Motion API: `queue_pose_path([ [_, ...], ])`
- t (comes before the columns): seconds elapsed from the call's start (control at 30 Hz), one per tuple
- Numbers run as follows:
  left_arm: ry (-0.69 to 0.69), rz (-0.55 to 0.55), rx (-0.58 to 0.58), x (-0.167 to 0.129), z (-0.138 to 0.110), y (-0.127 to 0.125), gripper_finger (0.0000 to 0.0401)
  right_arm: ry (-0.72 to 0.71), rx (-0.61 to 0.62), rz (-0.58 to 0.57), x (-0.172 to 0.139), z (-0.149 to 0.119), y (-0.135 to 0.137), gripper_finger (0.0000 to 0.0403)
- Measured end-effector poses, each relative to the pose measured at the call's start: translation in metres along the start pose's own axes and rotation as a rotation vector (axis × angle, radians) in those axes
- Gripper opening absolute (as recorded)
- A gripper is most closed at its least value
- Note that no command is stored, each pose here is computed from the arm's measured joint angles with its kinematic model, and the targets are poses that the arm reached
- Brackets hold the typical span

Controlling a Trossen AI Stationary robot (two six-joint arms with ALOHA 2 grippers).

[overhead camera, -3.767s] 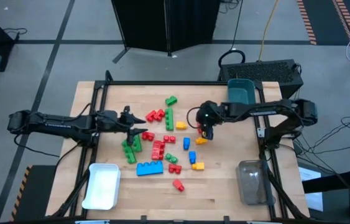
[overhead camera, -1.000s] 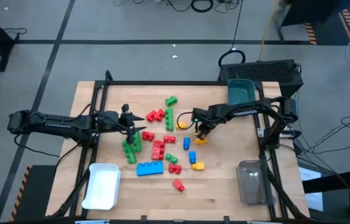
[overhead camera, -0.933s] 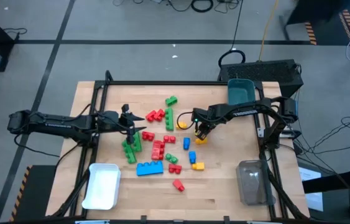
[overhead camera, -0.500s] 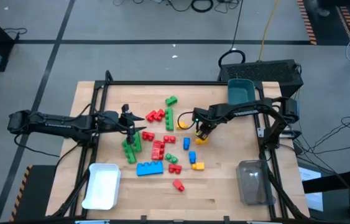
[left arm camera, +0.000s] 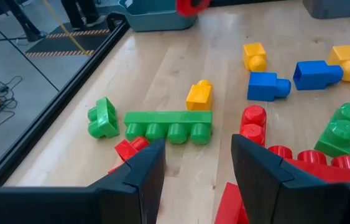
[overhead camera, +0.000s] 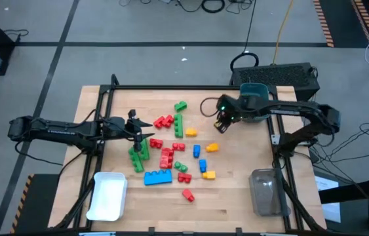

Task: Sort blocks by size
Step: Put the one stud red game piece into the blue bin

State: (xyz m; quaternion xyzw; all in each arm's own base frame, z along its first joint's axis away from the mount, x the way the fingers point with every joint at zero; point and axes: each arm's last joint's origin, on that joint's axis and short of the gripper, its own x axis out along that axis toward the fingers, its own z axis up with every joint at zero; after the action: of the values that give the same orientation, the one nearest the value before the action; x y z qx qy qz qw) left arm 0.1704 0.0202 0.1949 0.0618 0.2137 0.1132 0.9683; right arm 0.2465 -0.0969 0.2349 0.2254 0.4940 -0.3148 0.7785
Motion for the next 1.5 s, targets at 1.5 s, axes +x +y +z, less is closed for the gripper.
queue_pose_path([
  [1.5, 0.037, 0.000, -0.024, 0.000, -0.003, 0.000, 0.0167, 0.037, 0.340, -0.346, -0.025, 0.003, -0.147, 0.0135],
])
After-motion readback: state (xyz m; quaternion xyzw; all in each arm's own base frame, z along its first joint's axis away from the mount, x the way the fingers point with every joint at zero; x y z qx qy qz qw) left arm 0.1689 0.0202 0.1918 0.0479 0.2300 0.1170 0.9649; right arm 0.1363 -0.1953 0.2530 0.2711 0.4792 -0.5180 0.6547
